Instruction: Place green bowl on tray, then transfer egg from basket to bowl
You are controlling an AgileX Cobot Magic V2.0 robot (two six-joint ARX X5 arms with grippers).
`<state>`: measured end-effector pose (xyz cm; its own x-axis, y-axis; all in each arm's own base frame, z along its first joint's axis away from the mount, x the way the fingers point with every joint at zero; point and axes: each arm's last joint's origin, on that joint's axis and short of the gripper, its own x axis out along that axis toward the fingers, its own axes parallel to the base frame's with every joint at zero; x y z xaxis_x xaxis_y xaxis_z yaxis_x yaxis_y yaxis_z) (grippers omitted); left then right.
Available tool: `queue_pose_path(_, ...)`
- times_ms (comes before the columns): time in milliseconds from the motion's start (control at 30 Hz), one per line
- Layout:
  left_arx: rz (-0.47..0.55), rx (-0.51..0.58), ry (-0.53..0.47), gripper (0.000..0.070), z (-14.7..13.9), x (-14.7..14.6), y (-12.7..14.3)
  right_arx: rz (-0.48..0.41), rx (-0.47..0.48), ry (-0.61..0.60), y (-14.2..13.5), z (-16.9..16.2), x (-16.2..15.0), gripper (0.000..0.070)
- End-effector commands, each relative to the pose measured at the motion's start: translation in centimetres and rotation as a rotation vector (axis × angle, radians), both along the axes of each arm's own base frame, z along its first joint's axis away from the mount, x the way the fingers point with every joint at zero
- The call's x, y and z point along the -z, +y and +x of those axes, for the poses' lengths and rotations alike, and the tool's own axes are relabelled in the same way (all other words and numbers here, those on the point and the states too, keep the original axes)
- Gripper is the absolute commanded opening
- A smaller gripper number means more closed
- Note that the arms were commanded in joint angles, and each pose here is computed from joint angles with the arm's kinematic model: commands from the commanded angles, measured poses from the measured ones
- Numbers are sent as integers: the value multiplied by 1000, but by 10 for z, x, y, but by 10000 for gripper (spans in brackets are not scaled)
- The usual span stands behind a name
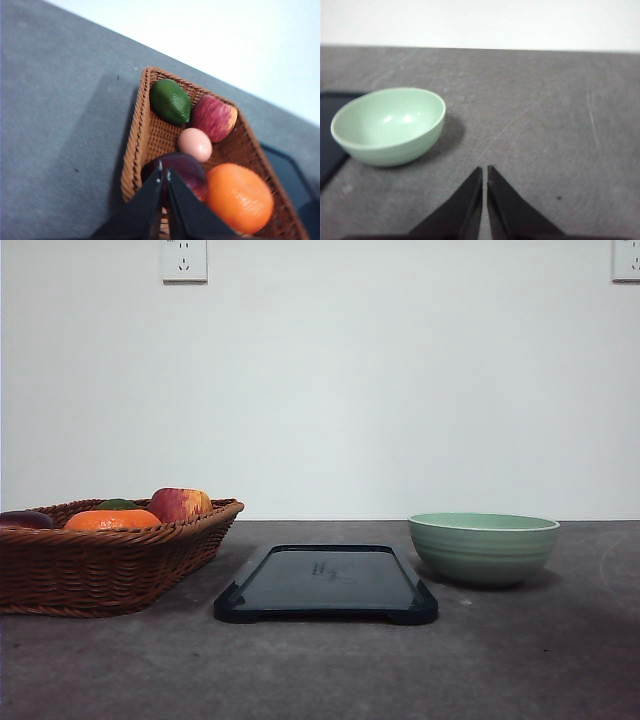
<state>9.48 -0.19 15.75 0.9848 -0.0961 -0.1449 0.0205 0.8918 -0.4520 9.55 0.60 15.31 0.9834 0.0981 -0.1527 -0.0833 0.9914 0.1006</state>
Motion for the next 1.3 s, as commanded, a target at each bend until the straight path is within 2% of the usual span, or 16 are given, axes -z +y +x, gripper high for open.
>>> queue_pose_path(0, -136, -18, 9, 0, 1, 4, 0, 185, 30, 3, 0, 0, 0, 7)
queue_pose_path(67, -188, -20, -33, 0, 2, 0, 0, 243, 28, -31, 0, 1, -4, 7)
queue_pose_path(167, -194, -11, -129, 0, 2, -10, 0, 263, 20, -108, 0, 1, -12, 7)
queue_pose_path(333, -121, 2, -258, 0, 0, -26, 0, 270, -11, -220, 1, -1, -29, 7)
queue_pose_path(467, -84, 5, -314, 0, -4, -42, 0, 271, -42, -252, 1, -6, -50, 7)
queue_pose_path(633, 14, 5, -373, 0, -13, -74, 0, 267, -71, -266, 2, -11, -80, 7)
queue_pose_path(800, 43, 6, -269, 0, -18, -103, 0, 267, -108, -200, 3, -11, -109, 7)
queue_pose_path(1000, 60, 18, -133, 0, -10, -136, -1, 263, -86, -32, 4, -1, -140, 7)
queue_pose_path(1267, 81, 166, 24, 0, 23, -164, -4, 185, -137, 167, 7, 29, -161, 7)
